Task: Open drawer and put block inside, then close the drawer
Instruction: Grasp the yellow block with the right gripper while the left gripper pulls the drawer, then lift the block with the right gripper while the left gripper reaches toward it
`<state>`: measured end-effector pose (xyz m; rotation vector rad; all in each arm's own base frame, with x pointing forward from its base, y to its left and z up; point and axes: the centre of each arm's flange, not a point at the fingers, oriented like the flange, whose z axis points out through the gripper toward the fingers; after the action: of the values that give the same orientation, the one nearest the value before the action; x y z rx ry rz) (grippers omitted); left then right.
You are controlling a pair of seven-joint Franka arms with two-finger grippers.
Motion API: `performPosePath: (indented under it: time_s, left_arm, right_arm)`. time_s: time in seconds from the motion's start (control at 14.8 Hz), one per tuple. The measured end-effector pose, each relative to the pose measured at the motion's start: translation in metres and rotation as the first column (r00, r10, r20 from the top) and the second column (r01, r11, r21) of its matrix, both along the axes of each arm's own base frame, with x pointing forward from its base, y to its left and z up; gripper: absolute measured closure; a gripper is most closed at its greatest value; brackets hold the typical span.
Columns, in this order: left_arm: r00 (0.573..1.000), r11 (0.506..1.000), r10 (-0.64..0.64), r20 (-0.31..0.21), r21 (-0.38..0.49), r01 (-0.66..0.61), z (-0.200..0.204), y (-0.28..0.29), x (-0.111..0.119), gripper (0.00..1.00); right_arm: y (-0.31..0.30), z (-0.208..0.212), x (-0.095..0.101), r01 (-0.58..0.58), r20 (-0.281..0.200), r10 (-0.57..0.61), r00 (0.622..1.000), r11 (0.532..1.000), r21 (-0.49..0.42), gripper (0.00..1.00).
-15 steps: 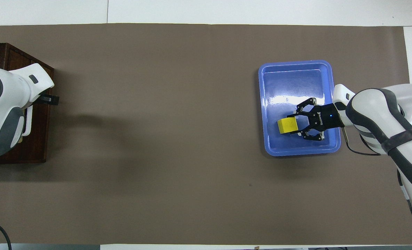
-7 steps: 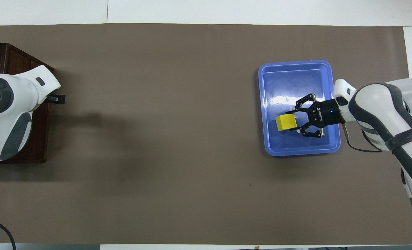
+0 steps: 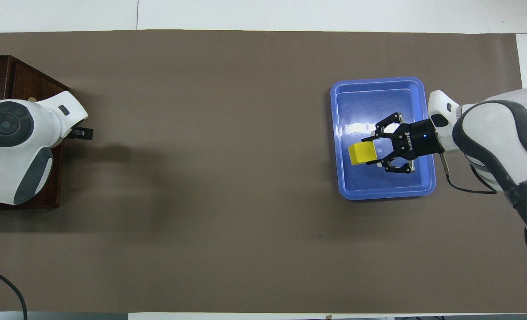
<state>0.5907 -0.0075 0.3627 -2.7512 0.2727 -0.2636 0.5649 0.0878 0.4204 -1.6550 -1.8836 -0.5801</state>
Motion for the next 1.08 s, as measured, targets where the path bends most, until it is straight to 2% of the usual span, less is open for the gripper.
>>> performPosePath:
  time_s: [0.2,0.47,0.68,1.08]
  left_arm:
    - [1.0,1.0,-0.002,0.008,-0.013,0.003,0.002,-0.018,0.0,0.0]
    - [0.999,0.993,0.051,-0.001,-0.106,-0.051,0.015,-0.109,-0.005,0.0]
    - [0.998,0.988,0.069,0.003,-0.138,-0.068,0.017,-0.153,-0.012,0.0]
    - [0.996,0.984,0.084,0.003,-0.159,-0.083,0.018,-0.169,-0.015,0.0]
  right_arm:
    - [0.042,0.023,-0.001,0.02,-0.038,-0.02,0.999,1.0,-0.014,0.45]
    - [0.081,0.042,-0.003,0.061,-0.091,-0.064,0.994,0.998,-0.034,0.45]
    - [0.094,0.05,-0.003,0.078,-0.103,-0.082,0.991,0.996,-0.04,0.45]
    - [0.104,0.054,-0.003,0.082,-0.112,-0.087,0.99,0.996,-0.044,0.45]
